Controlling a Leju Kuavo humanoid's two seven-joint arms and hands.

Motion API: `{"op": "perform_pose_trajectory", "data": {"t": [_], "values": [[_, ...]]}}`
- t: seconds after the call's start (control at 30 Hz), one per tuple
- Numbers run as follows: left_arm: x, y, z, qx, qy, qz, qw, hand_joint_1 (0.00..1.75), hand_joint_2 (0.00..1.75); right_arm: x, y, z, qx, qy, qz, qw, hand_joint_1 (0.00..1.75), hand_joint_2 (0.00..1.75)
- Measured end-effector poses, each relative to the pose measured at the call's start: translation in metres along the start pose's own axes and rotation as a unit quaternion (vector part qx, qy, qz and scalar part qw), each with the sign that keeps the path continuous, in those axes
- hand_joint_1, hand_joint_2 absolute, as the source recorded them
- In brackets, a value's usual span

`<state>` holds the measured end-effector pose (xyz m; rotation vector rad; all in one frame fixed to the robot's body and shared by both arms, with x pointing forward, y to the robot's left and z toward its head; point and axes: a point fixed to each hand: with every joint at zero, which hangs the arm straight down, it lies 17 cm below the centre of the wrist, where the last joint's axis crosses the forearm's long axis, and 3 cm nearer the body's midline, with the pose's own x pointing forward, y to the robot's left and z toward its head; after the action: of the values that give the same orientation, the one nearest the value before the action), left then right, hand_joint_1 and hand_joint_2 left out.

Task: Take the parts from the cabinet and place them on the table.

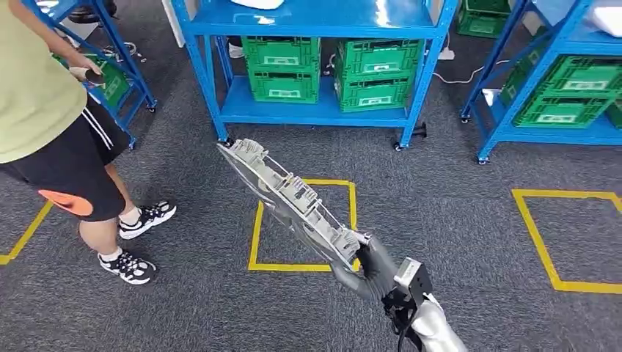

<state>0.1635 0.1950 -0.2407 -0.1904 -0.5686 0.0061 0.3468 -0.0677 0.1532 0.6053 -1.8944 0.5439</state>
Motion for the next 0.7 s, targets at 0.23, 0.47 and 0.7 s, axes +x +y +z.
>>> {"op": "perform_pose_trajectory", "data": {"t": [0.23, 0.47, 0.7], "values": [[0.0011, -0.0019, 0.0009, 0.0, -0.009, 0.01, 1.0, 0.0, 1.75, -0.006, 0.0009, 0.0041, -0.004, 0.008, 0.022, 1.0, 1.75, 1.75], [0.0028, -0.0033, 0.0001, -0.001, -0.01, 0.008, 1.0, 0.0, 1.75, -0.007, -0.0015, 0.0032, -0.009, 0.01, 0.035, 0.999, 1.75, 1.75], [0.0027, -0.0033, -0.0004, 0.0, -0.006, 0.008, 1.0, 0.0, 1.75, -0.0101, -0.0022, 0.0051, -0.017, 0.016, 0.041, 0.999, 1.75, 1.75]]}}
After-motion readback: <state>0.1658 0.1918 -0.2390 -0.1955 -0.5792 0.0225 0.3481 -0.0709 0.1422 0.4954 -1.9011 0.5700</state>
